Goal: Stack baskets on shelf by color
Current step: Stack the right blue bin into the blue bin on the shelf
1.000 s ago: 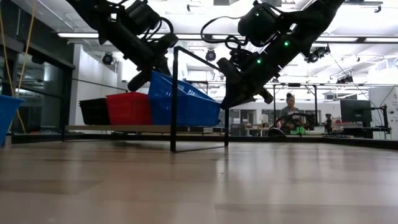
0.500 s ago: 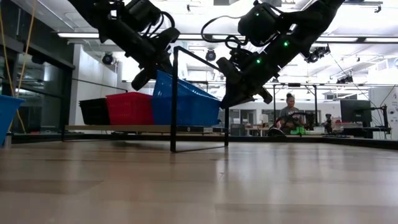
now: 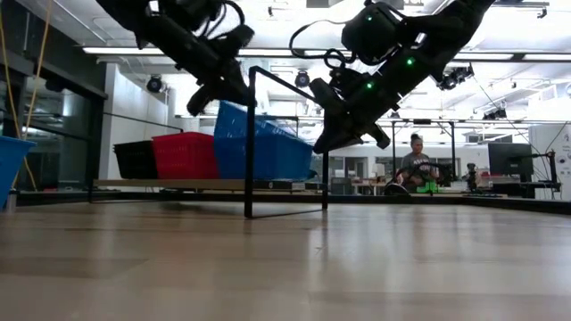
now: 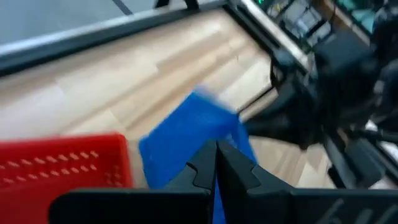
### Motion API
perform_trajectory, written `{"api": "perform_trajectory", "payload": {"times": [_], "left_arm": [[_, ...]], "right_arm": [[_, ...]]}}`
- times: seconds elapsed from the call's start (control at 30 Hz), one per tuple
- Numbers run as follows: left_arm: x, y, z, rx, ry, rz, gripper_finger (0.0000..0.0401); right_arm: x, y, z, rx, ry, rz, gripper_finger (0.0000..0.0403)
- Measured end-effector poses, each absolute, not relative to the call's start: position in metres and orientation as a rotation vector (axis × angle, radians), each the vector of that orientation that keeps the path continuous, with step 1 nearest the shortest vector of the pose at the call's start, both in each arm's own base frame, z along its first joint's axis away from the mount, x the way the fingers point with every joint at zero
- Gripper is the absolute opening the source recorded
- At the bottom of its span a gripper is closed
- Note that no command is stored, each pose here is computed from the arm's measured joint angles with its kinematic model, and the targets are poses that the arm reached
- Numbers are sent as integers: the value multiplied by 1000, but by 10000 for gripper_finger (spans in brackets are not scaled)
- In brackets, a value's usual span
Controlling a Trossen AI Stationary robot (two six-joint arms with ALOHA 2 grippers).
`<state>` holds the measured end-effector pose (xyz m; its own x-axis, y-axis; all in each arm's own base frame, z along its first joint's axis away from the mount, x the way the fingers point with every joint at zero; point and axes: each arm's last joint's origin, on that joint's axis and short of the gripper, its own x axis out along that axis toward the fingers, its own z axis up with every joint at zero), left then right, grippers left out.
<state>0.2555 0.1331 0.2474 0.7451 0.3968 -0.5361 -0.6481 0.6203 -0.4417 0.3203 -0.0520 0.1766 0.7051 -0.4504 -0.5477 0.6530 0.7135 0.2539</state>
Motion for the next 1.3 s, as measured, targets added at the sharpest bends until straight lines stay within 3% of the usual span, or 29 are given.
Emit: {"api": "perform_trajectory", "payload": {"times": [0.27, 0.53, 0.73, 1.3], "left_arm": [[241, 133, 268, -657, 334, 620, 0], [254, 110, 265, -550, 420, 393, 0], [257, 111, 247, -512, 536, 488, 0], [269, 112, 226, -559, 612, 459, 0]], "right_arm": [[320, -52, 176, 453, 484, -637, 0], [320, -52, 176, 438, 491, -634, 0], [320, -52, 176, 437, 491, -634, 0], [320, -52, 176, 430, 495, -632, 0]]}}
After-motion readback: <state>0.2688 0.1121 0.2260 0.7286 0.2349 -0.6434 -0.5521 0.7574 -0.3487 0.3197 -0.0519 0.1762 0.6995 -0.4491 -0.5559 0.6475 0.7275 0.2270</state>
